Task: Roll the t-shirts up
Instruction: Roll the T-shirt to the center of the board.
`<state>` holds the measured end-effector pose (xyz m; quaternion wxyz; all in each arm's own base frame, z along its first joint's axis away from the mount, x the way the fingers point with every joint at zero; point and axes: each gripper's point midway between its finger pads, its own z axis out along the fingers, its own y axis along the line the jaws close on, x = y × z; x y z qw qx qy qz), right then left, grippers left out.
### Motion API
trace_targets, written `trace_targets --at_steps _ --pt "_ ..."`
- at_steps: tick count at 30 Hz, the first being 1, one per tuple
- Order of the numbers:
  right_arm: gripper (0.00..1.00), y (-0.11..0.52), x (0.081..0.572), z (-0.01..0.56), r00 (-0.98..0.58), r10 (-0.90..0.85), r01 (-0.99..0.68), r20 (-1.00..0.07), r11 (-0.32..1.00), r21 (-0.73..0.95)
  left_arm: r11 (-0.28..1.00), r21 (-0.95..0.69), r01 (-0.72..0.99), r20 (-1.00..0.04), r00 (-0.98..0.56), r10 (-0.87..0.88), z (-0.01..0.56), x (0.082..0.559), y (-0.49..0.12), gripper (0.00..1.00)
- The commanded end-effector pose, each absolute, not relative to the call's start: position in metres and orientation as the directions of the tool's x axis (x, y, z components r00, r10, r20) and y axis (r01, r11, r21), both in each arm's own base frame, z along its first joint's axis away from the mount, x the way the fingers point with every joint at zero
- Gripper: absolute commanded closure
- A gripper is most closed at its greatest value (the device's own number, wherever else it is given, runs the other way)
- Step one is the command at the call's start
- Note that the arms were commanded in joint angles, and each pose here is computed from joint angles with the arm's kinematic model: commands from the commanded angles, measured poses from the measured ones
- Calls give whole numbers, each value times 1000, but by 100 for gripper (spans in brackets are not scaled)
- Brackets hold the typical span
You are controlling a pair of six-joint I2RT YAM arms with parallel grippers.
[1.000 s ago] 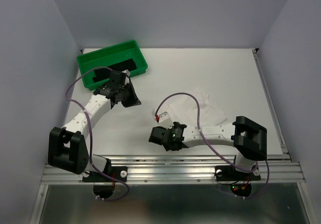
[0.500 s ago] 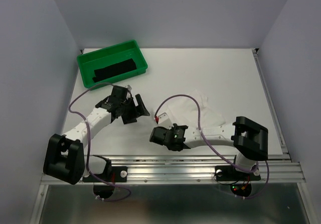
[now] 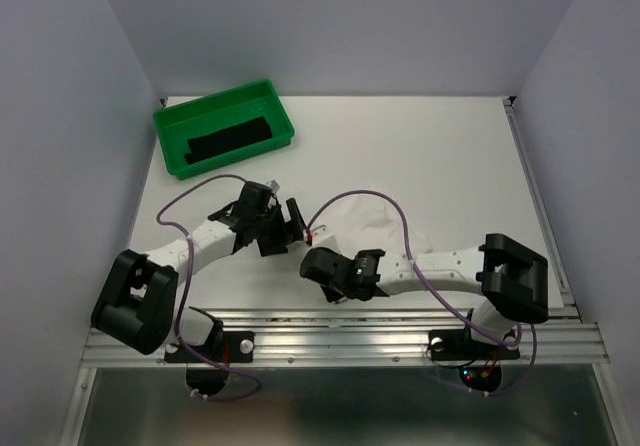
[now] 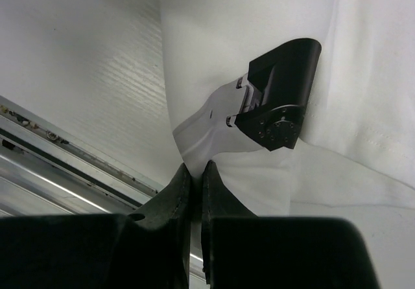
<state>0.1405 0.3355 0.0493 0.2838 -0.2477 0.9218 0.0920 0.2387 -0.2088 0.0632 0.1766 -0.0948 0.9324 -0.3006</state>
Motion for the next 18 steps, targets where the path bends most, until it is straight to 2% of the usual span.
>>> trace_targets --at_steps 1,10,13,14,16,17,18 --pt "99 355 142 73 -730 -308 -499 -610 850 169 791 -609 -63 -289 -911 -295 60 240 -211 5" --pt "99 358 139 79 -754 -270 -495 -599 833 247 768 -637 -74 -277 -907 -317 49 247 -219 5" --pt "99 356 141 78 -760 -263 -487 -595 836 253 753 -653 -77 -270 -906 -327 48 251 -225 11" --pt "99 355 141 78 -760 -264 -487 -594 836 252 749 -658 -77 -267 -906 -327 48 252 -227 14" --pt "99 354 140 77 -759 -266 -487 -594 837 248 744 -663 -80 -263 -906 -332 49 256 -232 26" --pt "99 353 141 76 -757 -269 -488 -595 839 242 738 -670 -86 -251 -908 -334 50 255 -234 39" --pt "99 351 141 76 -755 -275 -489 -596 841 232 732 -676 -85 -247 -910 -334 53 256 -238 48"
